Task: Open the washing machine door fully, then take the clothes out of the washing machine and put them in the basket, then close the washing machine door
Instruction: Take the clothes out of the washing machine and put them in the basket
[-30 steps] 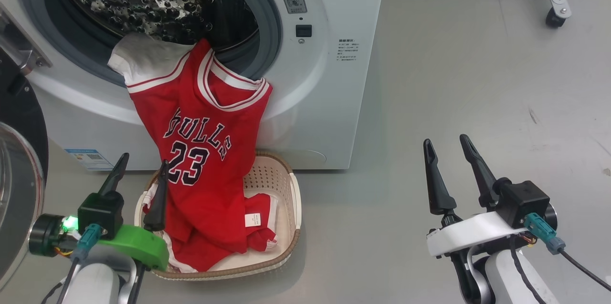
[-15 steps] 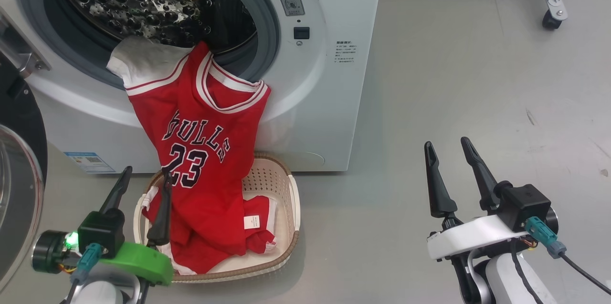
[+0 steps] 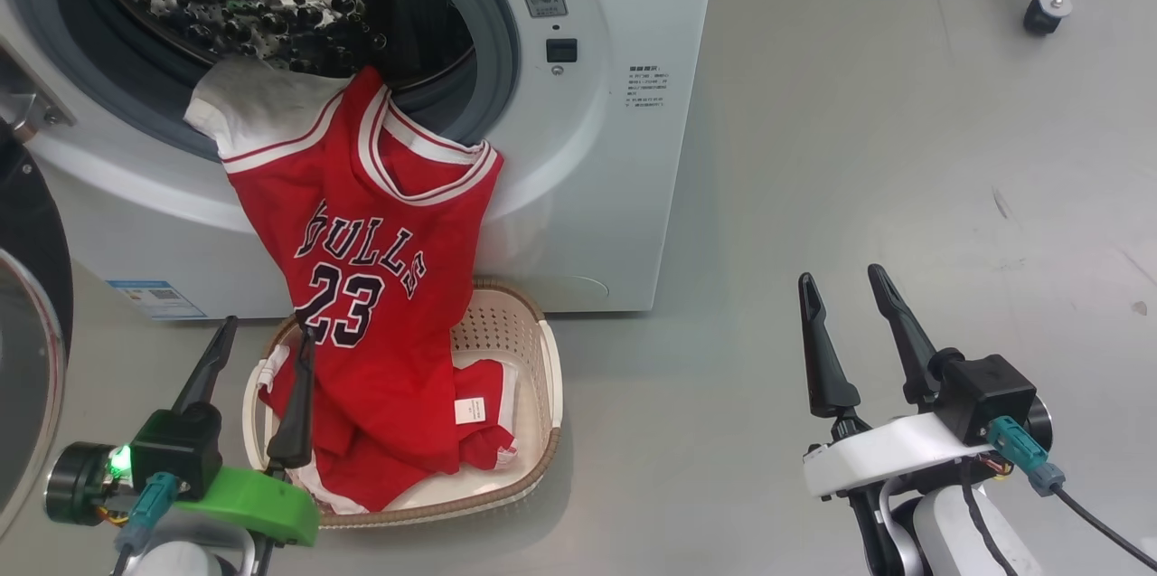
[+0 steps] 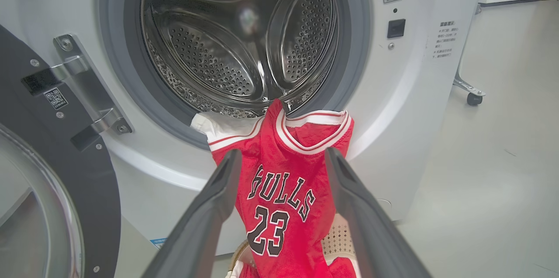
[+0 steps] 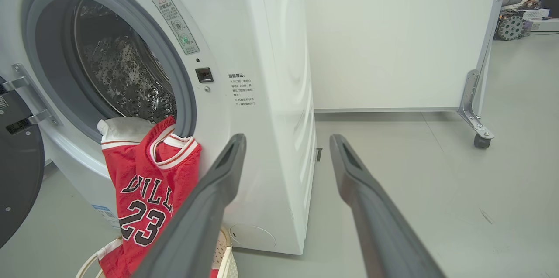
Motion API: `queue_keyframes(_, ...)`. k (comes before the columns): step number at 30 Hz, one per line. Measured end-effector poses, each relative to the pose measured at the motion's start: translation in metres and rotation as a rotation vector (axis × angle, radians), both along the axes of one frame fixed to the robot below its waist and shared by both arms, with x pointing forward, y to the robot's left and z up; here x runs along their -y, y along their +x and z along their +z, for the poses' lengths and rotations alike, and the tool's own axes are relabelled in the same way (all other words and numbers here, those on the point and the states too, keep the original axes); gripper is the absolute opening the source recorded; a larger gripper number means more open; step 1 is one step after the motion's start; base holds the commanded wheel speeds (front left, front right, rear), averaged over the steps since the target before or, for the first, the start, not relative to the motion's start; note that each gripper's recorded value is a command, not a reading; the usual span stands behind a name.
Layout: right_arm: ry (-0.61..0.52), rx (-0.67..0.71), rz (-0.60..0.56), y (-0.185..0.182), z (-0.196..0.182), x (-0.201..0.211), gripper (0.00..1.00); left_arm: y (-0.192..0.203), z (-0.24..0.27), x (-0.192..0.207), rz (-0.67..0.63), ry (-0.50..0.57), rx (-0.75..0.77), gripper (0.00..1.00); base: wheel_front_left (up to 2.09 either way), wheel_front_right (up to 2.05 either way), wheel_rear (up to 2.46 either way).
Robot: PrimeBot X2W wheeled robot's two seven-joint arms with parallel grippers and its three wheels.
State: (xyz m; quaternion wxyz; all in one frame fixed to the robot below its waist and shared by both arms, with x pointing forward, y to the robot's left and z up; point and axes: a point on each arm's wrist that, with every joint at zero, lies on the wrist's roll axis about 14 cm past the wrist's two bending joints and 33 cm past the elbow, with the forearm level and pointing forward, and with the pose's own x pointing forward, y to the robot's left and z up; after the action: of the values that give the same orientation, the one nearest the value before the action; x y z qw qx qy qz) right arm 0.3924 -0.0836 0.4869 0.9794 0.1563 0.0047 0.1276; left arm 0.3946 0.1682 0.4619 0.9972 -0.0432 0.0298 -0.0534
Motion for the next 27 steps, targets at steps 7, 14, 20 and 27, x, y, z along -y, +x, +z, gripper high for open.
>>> queue_keyframes(7,0.002,-0.022,0.004,0.001,-0.008,-0.001,1.0,0.004,-0.011,0.001,-0.007,-0.001,-0.028,1.0,0.0,0.0,0.0)
queue_keyframes(14,0.005,-0.052,0.011,0.004,-0.019,-0.004,1.0,0.011,-0.039,-0.003,-0.028,0.029,-0.107,1.0,0.0,0.0,0.0)
queue_keyframes(20,0.014,-0.07,0.001,0.01,-0.026,-0.001,1.0,0.042,-0.049,-0.008,-0.038,0.058,-0.151,1.0,0.0,0.0,0.0)
queue_keyframes(27,0.021,-0.097,-0.035,0.015,-0.034,0.009,1.0,0.088,-0.06,-0.006,-0.057,0.052,-0.213,1.0,0.0,0.0,0.0)
